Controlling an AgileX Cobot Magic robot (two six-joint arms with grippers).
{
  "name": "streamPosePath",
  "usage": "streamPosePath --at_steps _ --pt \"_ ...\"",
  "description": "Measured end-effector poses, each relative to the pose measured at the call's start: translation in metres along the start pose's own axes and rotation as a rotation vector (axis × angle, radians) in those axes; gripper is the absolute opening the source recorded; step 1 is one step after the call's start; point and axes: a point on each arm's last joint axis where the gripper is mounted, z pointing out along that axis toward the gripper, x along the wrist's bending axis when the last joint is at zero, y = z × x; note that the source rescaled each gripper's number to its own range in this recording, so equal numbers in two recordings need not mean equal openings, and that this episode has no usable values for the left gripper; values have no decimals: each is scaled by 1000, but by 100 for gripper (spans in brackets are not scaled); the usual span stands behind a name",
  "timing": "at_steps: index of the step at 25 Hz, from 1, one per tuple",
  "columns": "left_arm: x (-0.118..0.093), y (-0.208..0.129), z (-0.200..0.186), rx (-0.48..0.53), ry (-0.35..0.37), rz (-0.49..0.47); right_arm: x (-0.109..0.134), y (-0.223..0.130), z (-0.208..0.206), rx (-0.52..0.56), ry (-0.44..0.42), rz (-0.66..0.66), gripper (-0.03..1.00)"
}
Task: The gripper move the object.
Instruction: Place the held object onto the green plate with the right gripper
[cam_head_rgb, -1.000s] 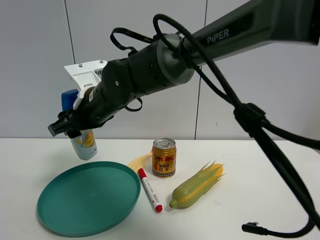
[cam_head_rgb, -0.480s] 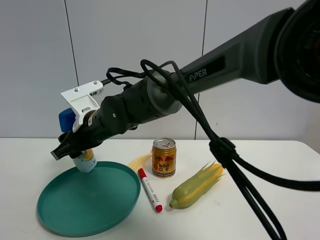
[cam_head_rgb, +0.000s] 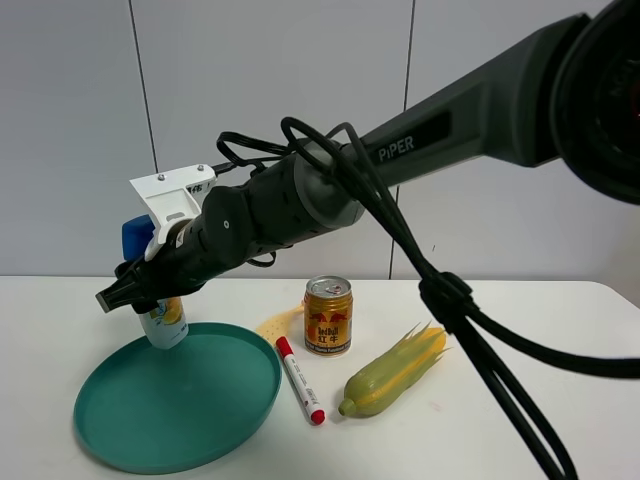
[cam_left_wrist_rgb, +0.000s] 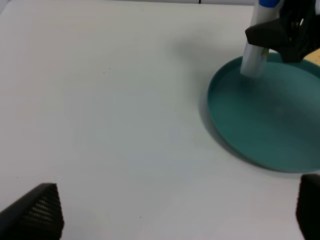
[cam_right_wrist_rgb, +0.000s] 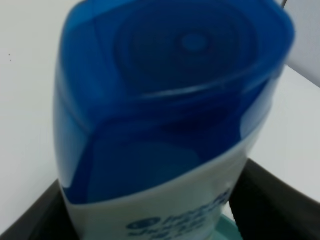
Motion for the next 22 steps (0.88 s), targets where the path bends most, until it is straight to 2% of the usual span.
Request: streamPosePath --at_steps 11,22 --pt "0 0 0 0 0 1 1 -15 9 36 3 15 0" --pt "0 0 0 0 0 1 1 -15 9 39 3 -4 0"
